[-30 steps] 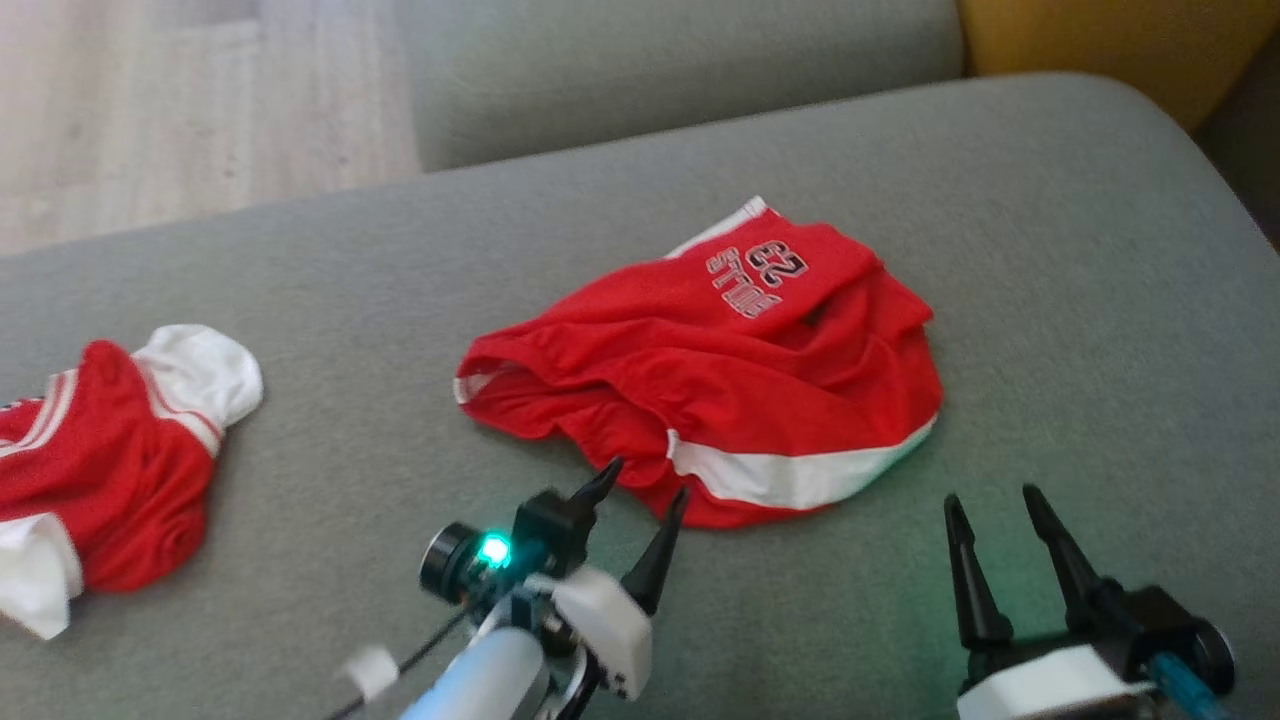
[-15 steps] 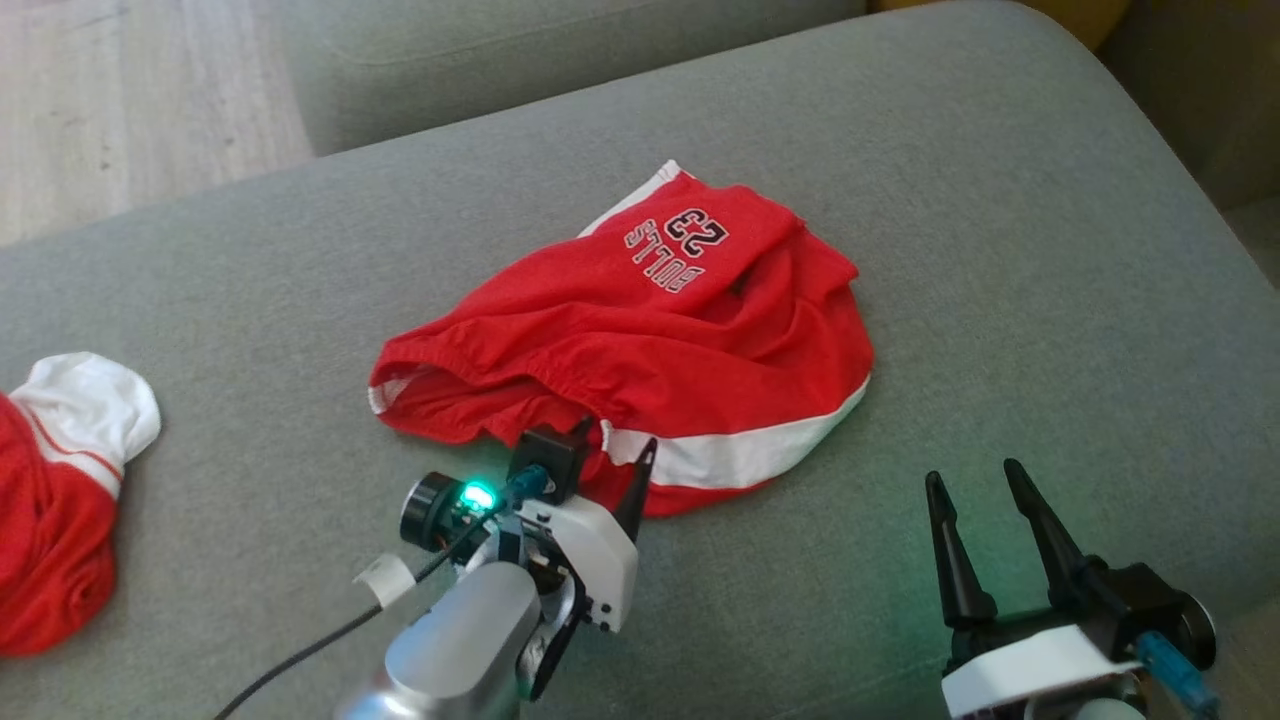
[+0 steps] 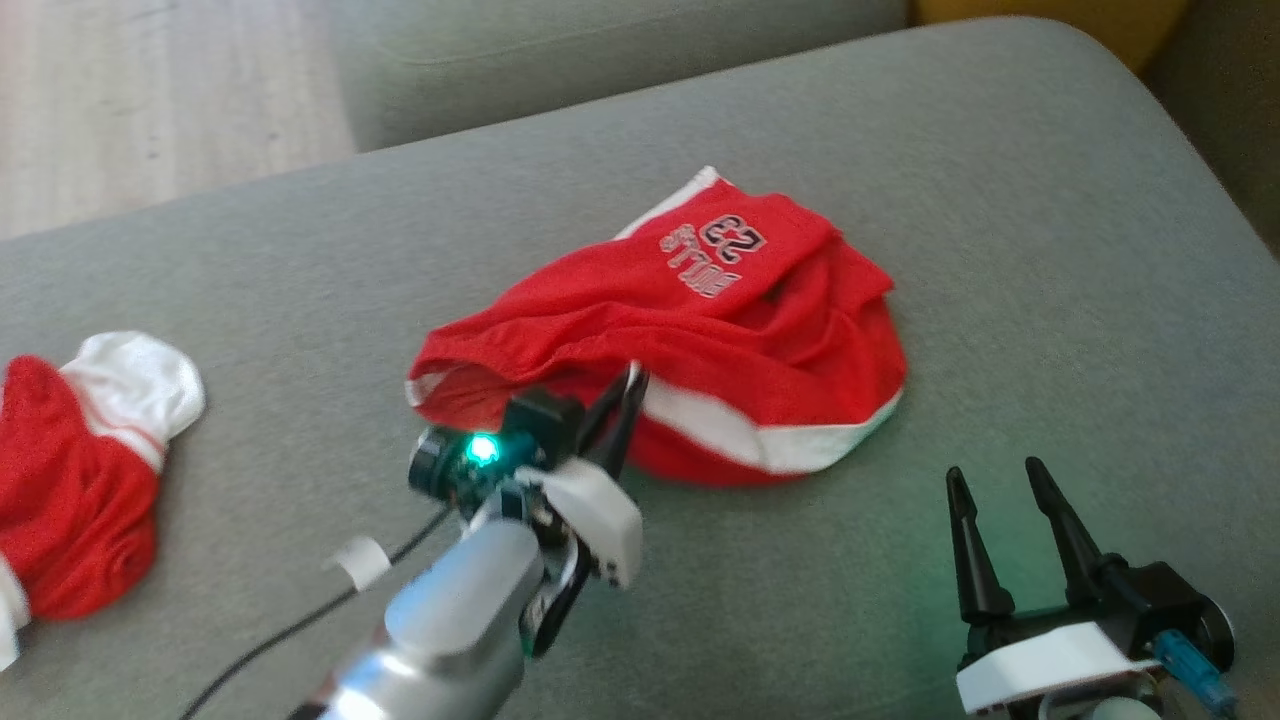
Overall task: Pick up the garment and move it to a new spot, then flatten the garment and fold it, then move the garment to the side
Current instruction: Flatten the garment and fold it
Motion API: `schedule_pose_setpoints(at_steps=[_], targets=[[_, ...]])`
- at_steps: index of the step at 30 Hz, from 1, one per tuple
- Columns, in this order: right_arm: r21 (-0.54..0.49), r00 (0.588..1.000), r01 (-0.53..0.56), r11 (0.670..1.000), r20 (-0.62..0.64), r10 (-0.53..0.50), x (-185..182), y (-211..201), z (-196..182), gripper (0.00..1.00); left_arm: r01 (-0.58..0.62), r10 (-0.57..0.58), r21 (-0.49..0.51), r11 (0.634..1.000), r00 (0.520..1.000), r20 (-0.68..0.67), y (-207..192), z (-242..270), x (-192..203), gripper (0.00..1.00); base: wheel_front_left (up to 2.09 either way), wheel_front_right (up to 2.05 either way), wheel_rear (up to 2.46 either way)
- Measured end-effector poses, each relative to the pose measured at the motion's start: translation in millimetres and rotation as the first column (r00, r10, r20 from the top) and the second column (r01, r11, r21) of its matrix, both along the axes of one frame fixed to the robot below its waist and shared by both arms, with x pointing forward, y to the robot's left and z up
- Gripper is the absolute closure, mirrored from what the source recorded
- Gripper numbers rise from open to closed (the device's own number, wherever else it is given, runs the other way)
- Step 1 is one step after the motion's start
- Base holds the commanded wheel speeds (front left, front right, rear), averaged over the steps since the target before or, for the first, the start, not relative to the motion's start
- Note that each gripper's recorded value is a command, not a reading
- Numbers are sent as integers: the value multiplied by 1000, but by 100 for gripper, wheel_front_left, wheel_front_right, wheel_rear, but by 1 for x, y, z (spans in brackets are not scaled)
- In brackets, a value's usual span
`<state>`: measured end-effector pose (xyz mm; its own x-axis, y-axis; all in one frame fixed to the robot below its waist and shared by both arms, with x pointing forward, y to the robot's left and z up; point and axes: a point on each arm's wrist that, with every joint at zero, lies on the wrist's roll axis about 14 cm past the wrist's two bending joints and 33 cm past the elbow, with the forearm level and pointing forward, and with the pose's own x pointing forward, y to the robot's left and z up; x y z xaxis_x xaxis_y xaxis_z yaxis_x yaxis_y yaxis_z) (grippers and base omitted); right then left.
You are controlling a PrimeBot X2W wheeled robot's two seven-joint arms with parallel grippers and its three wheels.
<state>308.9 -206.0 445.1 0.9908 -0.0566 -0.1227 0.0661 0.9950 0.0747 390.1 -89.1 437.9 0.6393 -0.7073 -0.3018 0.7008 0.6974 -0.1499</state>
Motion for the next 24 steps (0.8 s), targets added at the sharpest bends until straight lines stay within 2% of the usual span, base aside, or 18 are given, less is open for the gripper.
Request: schedule_pose_setpoints(at_steps=[6,10,15,19,24], targets=[[6,998,-59,998,22,59,9,16,5,0,-18,32,-118,993,992,124,14,61,26,100,0,0,0],[16,994,-92,996,53,91,10,27,13,0,44,-18,-126,991,979,201,11,110,37,100,0,0,0],[27,994,-79,997,78,76,4,25,20,0,142,-81,-191,971,951,299,-19,198,46,100,0,0,0],[32,996,-47,998,82,44,-4,16,20,0,235,-130,-238,942,913,386,-47,265,37,100,0,0,0],[44,996,-20,999,92,15,-13,10,21,0,281,-144,-250,926,880,453,-61,318,29,100,0,0,0]])
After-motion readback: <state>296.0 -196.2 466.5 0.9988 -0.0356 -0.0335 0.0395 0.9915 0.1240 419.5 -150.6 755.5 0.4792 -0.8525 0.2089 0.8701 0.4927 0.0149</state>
